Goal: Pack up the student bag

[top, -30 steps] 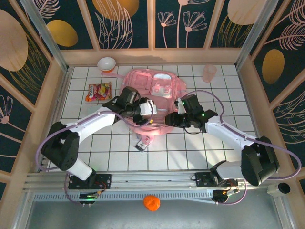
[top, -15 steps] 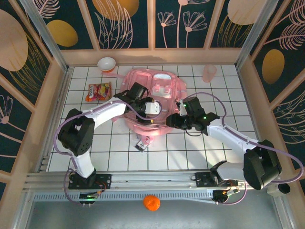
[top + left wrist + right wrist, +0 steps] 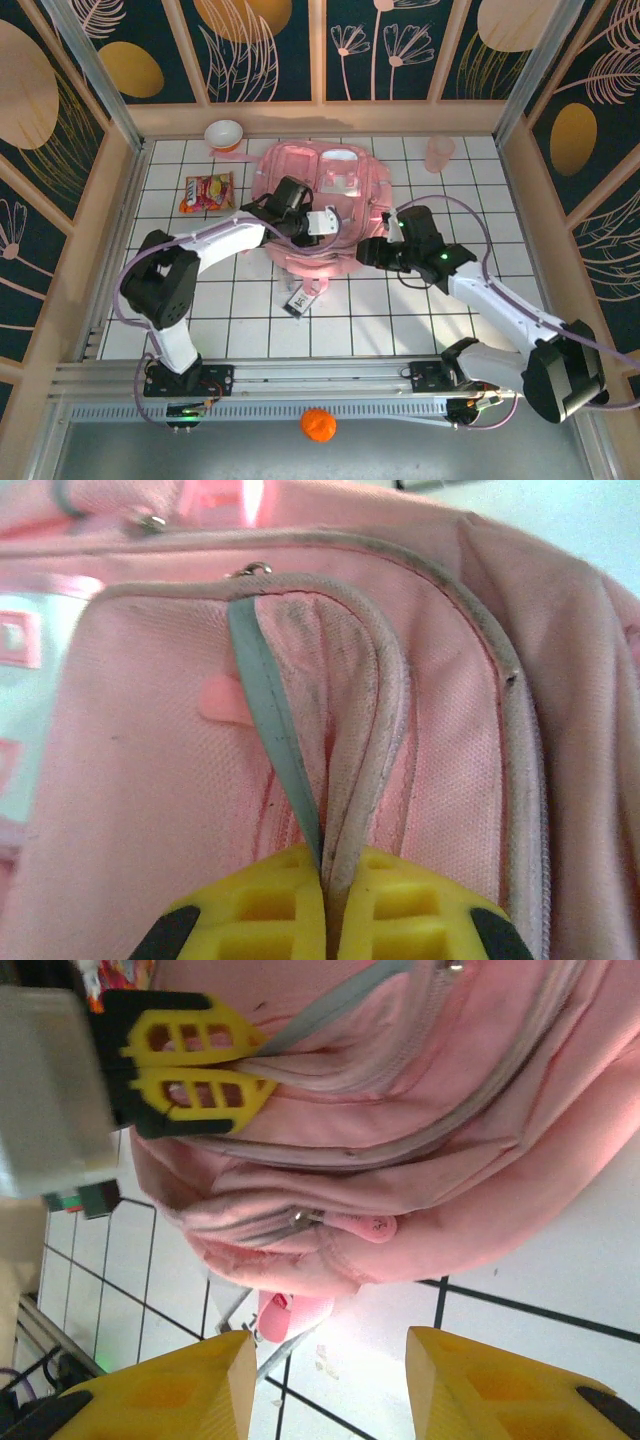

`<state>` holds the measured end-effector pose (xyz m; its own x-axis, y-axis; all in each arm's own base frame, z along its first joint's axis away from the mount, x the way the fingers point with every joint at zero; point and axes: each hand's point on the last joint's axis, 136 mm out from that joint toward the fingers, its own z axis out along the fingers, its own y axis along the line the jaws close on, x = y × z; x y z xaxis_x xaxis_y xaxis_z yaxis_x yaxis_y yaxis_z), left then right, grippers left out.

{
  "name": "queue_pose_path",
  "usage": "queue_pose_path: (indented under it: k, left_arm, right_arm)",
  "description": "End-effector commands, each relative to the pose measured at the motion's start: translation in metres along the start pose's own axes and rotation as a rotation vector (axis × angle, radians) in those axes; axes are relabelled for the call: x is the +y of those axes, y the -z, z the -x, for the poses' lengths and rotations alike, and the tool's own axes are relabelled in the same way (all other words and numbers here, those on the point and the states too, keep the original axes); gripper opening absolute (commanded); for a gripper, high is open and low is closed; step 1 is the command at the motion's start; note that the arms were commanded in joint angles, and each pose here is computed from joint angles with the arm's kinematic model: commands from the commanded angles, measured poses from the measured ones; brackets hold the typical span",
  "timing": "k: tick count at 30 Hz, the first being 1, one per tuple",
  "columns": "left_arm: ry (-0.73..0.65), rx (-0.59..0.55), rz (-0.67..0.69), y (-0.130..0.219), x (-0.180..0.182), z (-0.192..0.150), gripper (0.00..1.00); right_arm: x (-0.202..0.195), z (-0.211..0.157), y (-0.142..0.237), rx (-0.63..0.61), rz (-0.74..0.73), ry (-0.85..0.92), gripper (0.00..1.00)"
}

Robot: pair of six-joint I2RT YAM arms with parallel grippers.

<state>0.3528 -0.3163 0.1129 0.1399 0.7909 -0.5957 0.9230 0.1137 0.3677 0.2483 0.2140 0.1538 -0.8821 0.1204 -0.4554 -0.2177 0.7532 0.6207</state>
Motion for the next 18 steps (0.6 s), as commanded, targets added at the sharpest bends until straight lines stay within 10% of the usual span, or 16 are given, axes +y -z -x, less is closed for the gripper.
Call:
queue_pose_path:
  k: [1,18]
  left_arm:
    - [0.031,-0.240,0.192,0.066,0.050,0.071,0.00]
    - [0.069,-0.416,0.241,0.121,0.074,0.114,0.00]
  right_arm:
    - [0.005,0.011,0.012,-0.078,0.027,0.047,0.44]
    - [0.052,0.036,0.011,-0.159,0.235,0.331,0.54]
